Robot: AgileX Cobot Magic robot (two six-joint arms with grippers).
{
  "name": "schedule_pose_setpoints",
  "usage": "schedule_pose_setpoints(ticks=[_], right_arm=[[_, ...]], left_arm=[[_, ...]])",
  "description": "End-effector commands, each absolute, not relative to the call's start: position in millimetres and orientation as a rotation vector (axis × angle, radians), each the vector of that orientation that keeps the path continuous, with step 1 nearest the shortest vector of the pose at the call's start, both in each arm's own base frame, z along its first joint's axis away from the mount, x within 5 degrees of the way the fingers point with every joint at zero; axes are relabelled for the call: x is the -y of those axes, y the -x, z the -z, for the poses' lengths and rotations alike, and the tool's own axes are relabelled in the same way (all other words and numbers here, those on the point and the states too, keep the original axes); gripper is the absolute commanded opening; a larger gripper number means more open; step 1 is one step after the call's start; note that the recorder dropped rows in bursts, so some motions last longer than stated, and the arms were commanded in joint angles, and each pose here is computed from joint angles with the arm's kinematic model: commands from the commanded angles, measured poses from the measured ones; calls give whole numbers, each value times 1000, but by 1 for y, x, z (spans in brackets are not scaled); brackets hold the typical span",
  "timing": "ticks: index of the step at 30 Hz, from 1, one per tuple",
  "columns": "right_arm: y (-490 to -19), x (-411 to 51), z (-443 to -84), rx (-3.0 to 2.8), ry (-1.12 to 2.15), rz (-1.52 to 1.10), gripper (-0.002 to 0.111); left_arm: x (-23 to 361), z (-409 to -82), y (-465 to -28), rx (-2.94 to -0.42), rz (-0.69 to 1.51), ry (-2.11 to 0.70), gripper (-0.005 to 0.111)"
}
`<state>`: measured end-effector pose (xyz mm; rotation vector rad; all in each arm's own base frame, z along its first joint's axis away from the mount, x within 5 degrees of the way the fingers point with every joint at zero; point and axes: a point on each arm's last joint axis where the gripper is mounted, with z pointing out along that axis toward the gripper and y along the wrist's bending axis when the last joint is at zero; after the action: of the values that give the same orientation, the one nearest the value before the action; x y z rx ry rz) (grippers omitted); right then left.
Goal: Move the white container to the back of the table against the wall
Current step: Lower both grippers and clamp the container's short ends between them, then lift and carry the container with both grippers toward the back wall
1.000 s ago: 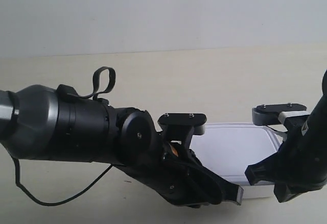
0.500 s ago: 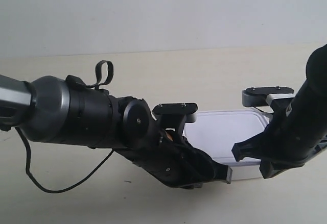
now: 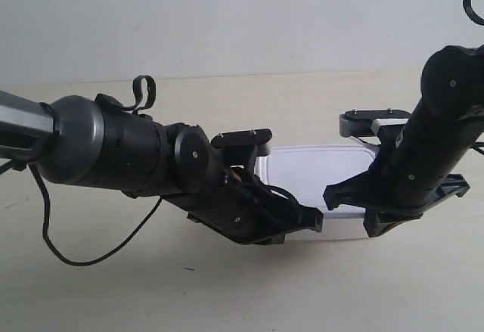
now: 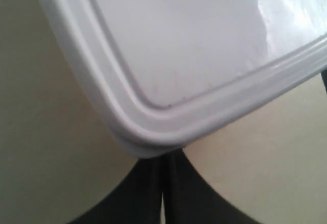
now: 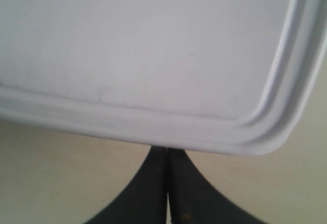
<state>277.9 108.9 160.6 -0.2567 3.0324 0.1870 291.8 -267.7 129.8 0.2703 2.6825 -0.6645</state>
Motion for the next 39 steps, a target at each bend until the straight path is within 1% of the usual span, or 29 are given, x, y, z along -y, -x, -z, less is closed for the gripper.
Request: schedule_pose_setpoints(ticks=[1, 8, 15, 20, 25, 28, 33, 39], right_arm=[[-288, -113, -159, -3025, 267, -183, 0], [-306, -120, -158, -3002, 267, -190, 0], [-326, -126, -153, -2991, 286, -174, 0], [-345, -127, -146, -2980, 290, -90, 0], [-366, -134, -146, -2970, 300, -80, 0], [-379, -139, -150, -2952, 298, -87, 0], [-391, -143, -144, -2947, 292, -90, 0], [-400, -146, -142, -2895, 246, -110, 0]], left_arm=[[267, -137, -304, -2636, 668, -260, 0], [263, -146, -323, -2578, 666, -255, 0], [264, -141, -341, -2606, 682, -245, 0], [266, -145, -346, -2562, 676, -237, 0], [272, -141, -356, -2535, 670, -260, 0], [277, -140, -370, -2544, 692, -271, 0], [265, -145, -392, -2510, 690, -210, 0], [258, -135, -404, -2529, 687, -170, 0]])
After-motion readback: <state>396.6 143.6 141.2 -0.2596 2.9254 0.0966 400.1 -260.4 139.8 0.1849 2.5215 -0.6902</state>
